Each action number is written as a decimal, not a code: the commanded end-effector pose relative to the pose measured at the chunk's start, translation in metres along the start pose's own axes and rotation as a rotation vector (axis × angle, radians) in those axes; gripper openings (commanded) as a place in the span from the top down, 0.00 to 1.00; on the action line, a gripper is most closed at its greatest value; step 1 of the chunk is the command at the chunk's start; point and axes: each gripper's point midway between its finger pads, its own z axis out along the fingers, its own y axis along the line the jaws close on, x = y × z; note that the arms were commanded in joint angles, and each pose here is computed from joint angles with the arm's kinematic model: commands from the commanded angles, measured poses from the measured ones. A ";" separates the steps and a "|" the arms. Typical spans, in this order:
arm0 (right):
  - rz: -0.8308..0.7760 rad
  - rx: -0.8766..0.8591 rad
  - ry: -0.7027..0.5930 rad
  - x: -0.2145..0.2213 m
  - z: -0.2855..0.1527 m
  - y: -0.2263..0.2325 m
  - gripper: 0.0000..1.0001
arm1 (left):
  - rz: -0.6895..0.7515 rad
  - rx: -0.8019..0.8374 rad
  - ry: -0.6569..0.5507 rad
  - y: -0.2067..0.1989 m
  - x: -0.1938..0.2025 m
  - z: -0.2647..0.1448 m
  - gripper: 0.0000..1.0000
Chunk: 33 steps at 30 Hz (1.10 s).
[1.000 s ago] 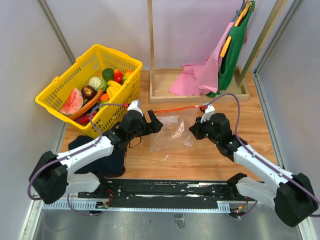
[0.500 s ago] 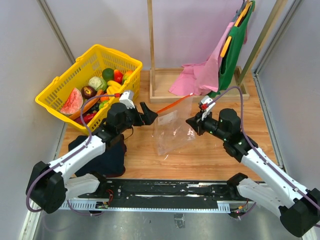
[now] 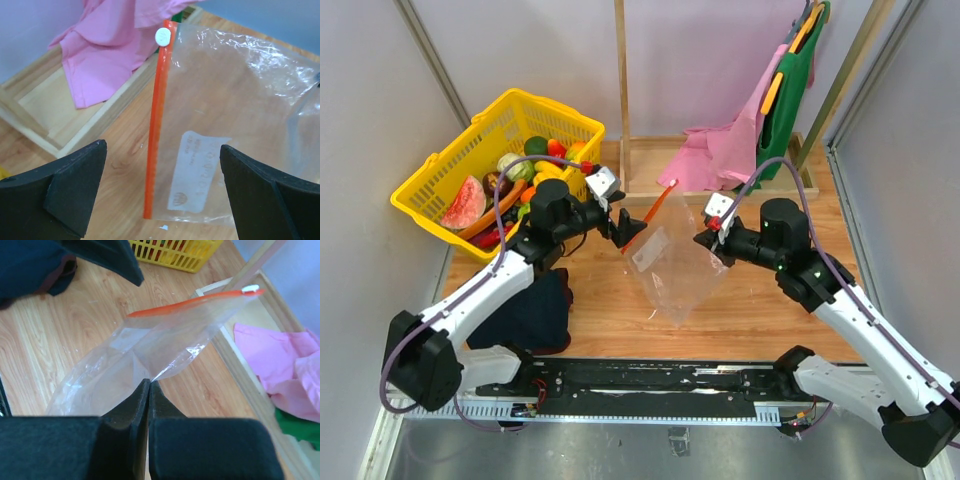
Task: Place the food in the zip-top bag and seal the zipper
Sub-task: Pick up the zipper food storage bag at the center of the board.
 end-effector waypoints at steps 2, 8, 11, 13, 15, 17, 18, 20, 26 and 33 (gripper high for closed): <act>-0.296 -0.094 -0.053 -0.013 -0.010 0.013 0.99 | 0.130 0.199 0.015 -0.010 0.007 0.013 0.01; -0.444 -0.135 -0.162 -0.025 -0.012 0.026 0.99 | 0.073 0.349 0.040 -0.022 0.023 0.014 0.05; -0.444 -0.145 -0.167 -0.026 -0.011 0.028 0.99 | 0.045 0.396 0.069 -0.028 0.035 0.015 0.08; -0.440 -0.153 -0.160 -0.023 -0.009 0.028 0.99 | 0.034 0.431 0.076 -0.033 0.038 0.014 0.15; -0.440 -0.142 -0.148 -0.020 -0.006 0.026 0.99 | 0.020 0.470 0.080 -0.039 0.038 0.012 0.30; -0.440 -0.111 -0.127 -0.014 -0.004 0.020 0.99 | 0.002 0.495 0.094 -0.043 0.040 0.010 0.48; -0.441 -0.099 -0.122 -0.012 -0.003 0.018 0.99 | -0.005 0.497 0.101 -0.044 0.040 0.008 0.57; -0.438 -0.075 -0.116 -0.008 -0.001 0.014 0.99 | -0.015 0.498 0.112 -0.045 0.042 0.006 0.77; -0.385 0.049 -0.083 -0.004 0.003 -0.007 0.97 | -0.089 0.417 0.119 -0.043 0.033 -0.001 1.00; -0.169 0.225 -0.101 -0.007 0.002 -0.032 0.56 | -0.358 0.149 0.041 -0.026 -0.001 -0.011 1.00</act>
